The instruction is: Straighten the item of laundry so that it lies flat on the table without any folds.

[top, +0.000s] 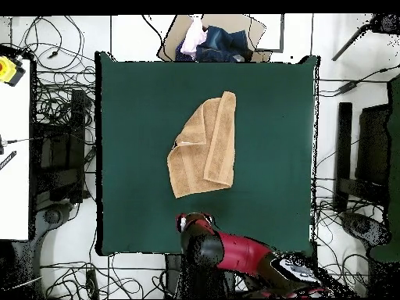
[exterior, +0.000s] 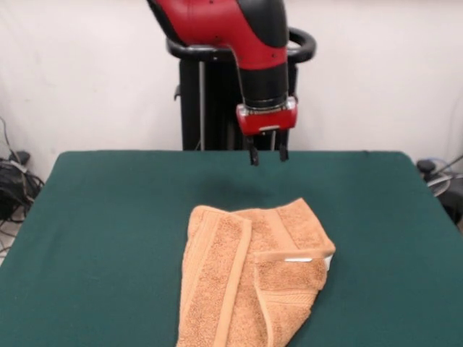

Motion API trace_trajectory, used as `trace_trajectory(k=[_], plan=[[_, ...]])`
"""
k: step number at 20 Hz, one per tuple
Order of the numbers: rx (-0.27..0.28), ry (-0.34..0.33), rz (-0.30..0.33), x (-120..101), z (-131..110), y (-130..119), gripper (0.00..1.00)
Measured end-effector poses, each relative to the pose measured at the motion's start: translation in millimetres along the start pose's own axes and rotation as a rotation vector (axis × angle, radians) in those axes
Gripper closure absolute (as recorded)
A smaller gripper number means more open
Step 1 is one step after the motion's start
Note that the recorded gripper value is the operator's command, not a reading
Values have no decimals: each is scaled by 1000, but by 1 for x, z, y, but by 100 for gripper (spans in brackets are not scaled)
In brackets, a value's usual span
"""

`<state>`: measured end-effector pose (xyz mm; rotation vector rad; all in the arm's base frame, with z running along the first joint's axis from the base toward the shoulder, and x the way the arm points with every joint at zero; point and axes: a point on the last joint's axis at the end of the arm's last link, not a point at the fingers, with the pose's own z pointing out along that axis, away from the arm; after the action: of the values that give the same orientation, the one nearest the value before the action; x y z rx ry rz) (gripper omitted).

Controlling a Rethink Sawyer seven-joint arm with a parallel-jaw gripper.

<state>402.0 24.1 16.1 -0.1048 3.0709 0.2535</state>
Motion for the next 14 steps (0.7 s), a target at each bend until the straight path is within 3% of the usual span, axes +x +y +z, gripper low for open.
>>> trace_trajectory(k=[4, 10, 14], plan=[[-4, 39, 37, 9, -17, -7, 0], [-22, 157, 131, 35, -65, -17, 0], [-20, 199, 148, 43, -88, -14, 0]])
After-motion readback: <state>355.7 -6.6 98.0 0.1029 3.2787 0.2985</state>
